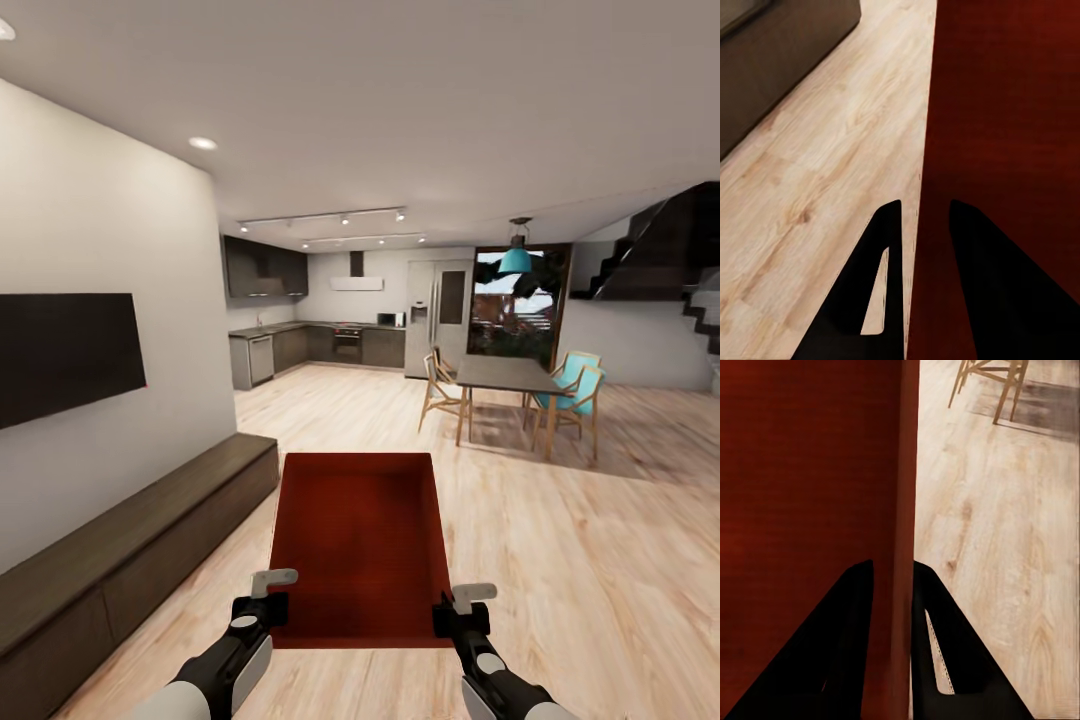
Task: Move the two storage containers from the living room to the garage. In the garage, place one container on the floor and stack the other container on top of it (either order is fine).
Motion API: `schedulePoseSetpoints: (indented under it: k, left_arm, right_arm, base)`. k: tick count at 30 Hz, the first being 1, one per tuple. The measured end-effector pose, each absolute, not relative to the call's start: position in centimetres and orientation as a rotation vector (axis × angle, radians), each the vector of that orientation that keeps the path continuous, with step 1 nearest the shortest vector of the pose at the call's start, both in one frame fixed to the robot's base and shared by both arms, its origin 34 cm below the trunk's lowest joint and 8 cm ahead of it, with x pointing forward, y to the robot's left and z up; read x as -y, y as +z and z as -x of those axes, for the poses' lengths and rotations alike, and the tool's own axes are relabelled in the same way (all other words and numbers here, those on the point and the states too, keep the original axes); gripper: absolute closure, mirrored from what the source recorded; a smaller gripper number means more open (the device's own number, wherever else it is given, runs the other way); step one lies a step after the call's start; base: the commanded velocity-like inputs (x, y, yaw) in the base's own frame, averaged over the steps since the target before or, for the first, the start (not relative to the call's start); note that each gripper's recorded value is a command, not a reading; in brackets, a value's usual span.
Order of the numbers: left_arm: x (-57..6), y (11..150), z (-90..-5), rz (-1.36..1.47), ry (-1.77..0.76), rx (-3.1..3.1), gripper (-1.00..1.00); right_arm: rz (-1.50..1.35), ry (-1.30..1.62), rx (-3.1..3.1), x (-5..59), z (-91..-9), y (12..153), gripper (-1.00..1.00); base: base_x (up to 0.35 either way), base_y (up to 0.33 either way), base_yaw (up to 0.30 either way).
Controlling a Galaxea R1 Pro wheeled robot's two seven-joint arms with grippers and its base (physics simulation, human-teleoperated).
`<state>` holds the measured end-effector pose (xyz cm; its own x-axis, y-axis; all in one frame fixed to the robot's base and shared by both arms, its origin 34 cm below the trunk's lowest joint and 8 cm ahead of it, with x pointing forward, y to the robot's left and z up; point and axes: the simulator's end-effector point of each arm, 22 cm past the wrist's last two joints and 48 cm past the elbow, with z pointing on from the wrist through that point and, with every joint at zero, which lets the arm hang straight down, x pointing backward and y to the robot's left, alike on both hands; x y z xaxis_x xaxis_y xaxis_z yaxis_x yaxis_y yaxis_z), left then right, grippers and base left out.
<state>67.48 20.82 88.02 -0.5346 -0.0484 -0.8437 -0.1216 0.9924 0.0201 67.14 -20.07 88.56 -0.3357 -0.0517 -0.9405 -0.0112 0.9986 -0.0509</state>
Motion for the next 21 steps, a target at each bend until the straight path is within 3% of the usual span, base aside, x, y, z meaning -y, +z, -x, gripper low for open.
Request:
schedulePoseSetpoints:
  k: [21]
  left_arm:
    - [-20.80,88.02,-67.48,0.118,0.094,-2.136,1.00]
  right_arm:
    - [0.045,-0.041,-1.913,20.09,-67.13,88.55,1.00]
  base:
    - [0.000,0.000,-0.283]
